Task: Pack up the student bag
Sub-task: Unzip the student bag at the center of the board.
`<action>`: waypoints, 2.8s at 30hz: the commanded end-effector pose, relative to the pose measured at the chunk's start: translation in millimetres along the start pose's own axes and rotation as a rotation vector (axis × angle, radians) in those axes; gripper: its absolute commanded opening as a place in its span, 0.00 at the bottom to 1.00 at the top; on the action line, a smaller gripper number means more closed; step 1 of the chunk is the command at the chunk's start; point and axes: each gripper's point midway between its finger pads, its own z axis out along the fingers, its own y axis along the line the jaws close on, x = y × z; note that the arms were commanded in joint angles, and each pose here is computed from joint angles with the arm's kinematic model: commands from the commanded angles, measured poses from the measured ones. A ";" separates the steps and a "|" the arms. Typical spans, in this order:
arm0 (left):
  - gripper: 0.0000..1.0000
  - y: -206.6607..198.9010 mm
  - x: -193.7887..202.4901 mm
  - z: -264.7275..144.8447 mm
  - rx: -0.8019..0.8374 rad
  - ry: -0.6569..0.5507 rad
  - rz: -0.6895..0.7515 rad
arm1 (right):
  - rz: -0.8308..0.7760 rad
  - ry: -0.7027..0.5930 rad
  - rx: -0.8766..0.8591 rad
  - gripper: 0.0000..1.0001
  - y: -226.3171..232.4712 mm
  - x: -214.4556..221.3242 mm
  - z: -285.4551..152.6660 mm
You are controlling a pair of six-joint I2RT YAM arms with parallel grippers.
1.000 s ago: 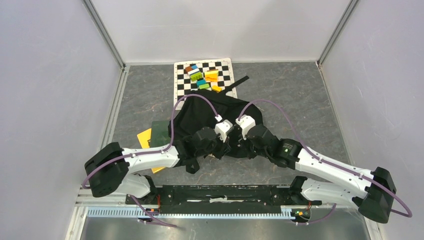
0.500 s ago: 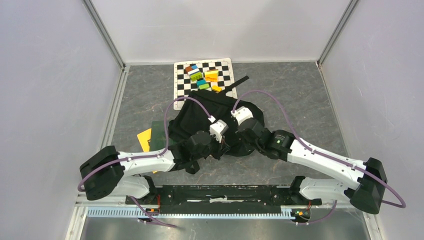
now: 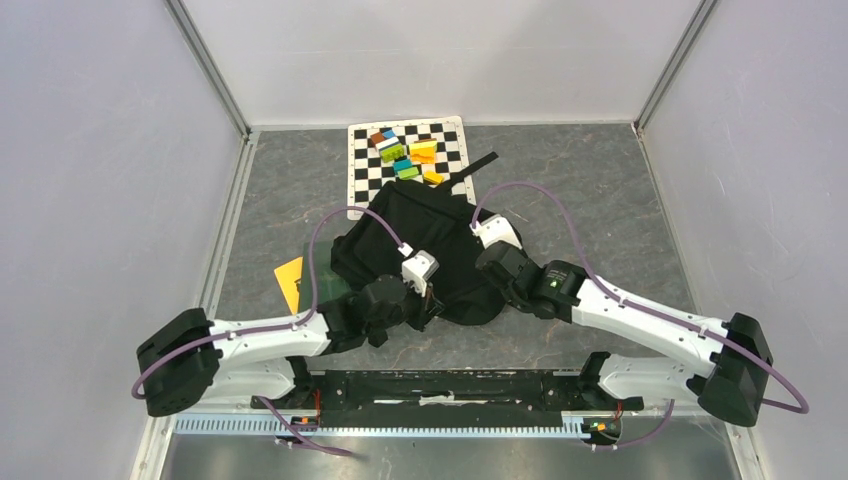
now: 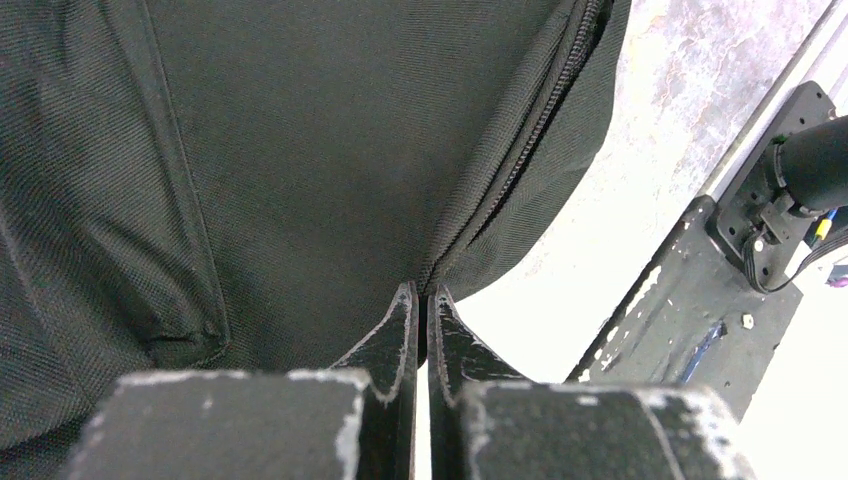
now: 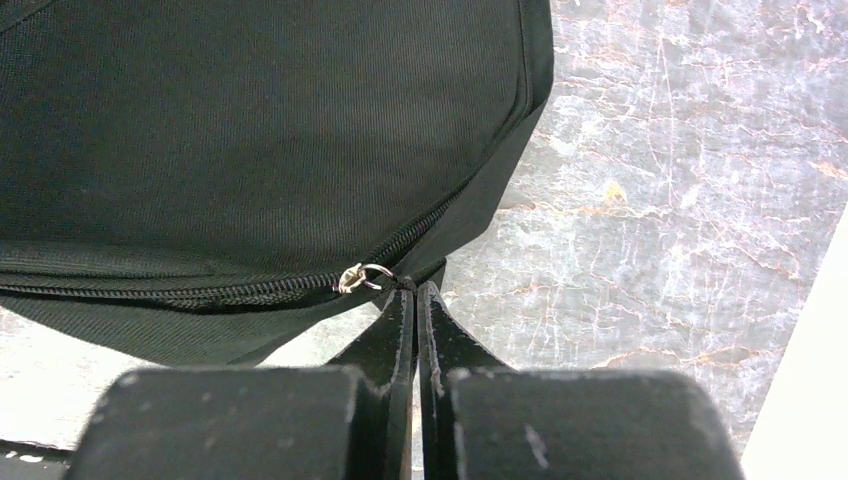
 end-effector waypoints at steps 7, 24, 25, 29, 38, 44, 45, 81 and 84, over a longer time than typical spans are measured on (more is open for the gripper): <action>0.72 -8.0 -30.7 -19.7 -0.030 -0.004 0.022 | 0.159 -0.170 -0.209 0.00 32.7 -37.5 -4.9; 0.89 -51.2 -59.2 40.2 0.106 -0.046 -0.019 | 0.190 -0.177 -0.245 0.00 37.6 -30.8 -6.4; 0.76 -52.4 -58.2 43.0 0.111 -0.041 -0.021 | 0.187 -0.176 -0.247 0.00 38.3 -30.6 -6.2; 0.30 -56.1 -51.6 52.2 0.119 0.006 -0.032 | 0.178 -0.170 -0.229 0.00 35.2 -28.6 -6.0; 0.02 -46.1 -19.1 43.2 0.104 0.062 -0.064 | 0.110 -0.071 0.151 0.00 -28.7 -6.9 0.6; 0.02 -44.7 10.2 28.2 0.118 0.144 -0.034 | 0.087 -0.070 0.225 0.00 -41.5 -10.2 4.4; 0.02 -41.7 15.6 25.2 0.103 0.167 -0.020 | 0.085 -0.072 0.233 0.00 -43.4 -11.6 5.6; 0.97 -91.2 -43.4 4.7 0.024 0.086 0.038 | 0.161 -0.082 -0.149 0.00 -25.9 8.6 36.9; 1.00 -95.8 -54.7 24.4 -0.011 0.088 0.066 | 0.170 -0.089 -0.172 0.00 -23.4 9.4 32.4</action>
